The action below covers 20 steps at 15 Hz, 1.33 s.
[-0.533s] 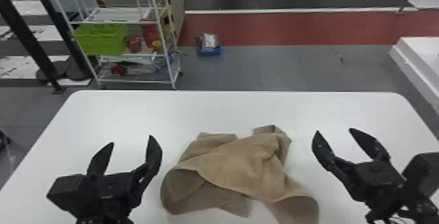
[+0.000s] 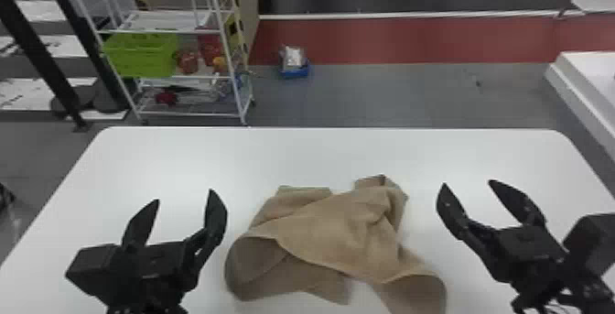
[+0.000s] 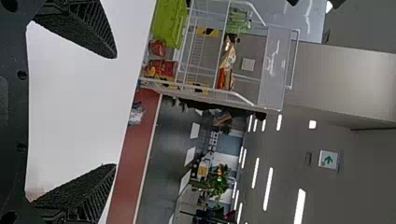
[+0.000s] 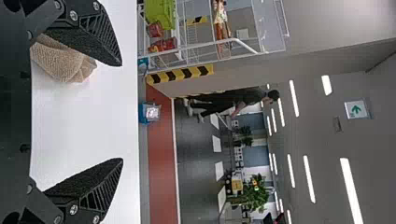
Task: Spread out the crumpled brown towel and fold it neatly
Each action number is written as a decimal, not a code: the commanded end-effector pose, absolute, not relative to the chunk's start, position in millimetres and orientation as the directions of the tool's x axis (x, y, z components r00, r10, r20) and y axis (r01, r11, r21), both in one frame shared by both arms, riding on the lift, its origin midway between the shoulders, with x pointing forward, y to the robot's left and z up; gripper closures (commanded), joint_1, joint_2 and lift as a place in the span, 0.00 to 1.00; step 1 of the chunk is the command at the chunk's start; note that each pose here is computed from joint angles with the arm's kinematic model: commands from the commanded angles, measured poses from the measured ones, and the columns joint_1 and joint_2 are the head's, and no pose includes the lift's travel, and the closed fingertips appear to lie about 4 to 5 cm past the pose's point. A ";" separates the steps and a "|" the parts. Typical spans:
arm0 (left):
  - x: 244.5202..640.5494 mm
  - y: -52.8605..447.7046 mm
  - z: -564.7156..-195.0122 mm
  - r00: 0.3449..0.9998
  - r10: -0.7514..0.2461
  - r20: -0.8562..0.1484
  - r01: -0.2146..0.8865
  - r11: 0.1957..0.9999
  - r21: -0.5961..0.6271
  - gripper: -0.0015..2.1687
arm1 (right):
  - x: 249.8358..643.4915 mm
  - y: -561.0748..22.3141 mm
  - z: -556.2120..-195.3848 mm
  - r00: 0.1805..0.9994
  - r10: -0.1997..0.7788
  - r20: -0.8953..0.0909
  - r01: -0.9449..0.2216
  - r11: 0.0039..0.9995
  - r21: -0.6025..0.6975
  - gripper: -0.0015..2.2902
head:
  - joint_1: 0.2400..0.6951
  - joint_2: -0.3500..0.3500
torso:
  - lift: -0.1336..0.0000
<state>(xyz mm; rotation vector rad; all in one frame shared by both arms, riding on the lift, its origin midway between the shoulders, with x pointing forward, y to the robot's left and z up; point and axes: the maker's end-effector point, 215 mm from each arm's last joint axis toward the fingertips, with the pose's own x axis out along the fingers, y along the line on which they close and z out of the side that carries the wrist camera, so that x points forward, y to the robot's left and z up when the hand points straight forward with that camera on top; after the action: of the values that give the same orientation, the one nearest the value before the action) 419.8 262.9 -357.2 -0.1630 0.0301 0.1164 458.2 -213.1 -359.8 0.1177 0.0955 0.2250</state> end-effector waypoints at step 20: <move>415.8 270.6 -347.3 0.989 0.146 0.012 -0.143 0.980 -0.141 0.00 | 396.1 -170.2 -388.3 0.752 0.588 -0.299 -0.616 0.788 -0.001 0.08 | 1.00 0.69 | 0.08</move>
<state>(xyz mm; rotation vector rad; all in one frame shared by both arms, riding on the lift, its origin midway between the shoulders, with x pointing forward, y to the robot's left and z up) 415.8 268.4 -347.8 -0.1413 -0.0209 0.1423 402.0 -166.7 -390.4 -0.0868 0.2860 0.6431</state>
